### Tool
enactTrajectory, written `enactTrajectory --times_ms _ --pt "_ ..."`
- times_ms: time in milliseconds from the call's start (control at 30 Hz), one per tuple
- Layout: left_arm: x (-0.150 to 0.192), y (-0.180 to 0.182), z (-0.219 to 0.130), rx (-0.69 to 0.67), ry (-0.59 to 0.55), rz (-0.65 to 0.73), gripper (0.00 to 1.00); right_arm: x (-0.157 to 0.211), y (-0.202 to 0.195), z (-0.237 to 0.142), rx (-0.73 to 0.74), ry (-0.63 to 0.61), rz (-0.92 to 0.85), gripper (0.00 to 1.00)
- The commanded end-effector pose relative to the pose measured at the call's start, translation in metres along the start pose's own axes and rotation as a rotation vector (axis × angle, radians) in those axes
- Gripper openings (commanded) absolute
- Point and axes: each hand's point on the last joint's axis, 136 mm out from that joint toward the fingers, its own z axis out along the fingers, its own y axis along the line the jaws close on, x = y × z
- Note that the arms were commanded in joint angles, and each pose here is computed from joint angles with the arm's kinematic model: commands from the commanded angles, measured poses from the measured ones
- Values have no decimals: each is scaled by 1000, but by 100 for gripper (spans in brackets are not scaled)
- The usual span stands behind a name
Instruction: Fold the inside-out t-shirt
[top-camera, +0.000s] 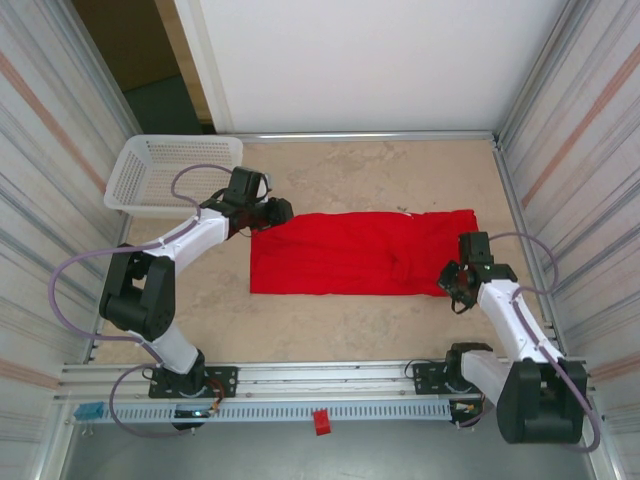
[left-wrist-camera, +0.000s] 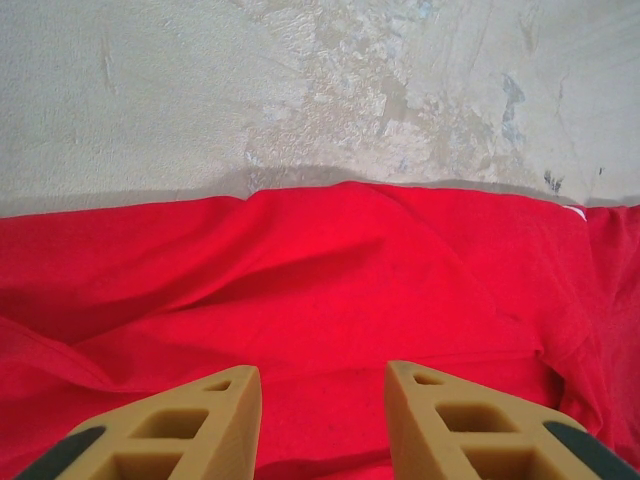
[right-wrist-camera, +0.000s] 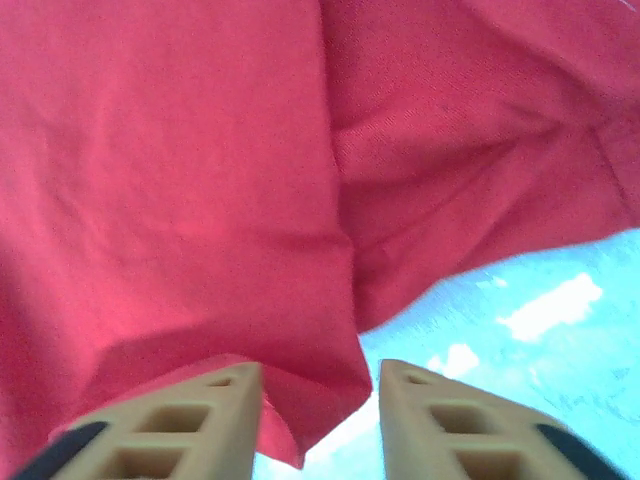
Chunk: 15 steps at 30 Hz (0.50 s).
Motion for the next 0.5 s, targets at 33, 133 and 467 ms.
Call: enactTrajectory --times_ms 33,133,467 --pt "-3 -5 -11 15 -21 0 37 -2 2 -16 -24 -27 53 41" --pt "-1 6 -17 -34 -28 -4 37 -10 24 -25 -83 -29 14 41" --pt "-10 79 -30 -208 14 -54 44 -14 143 -27 -205 26 -352 52"
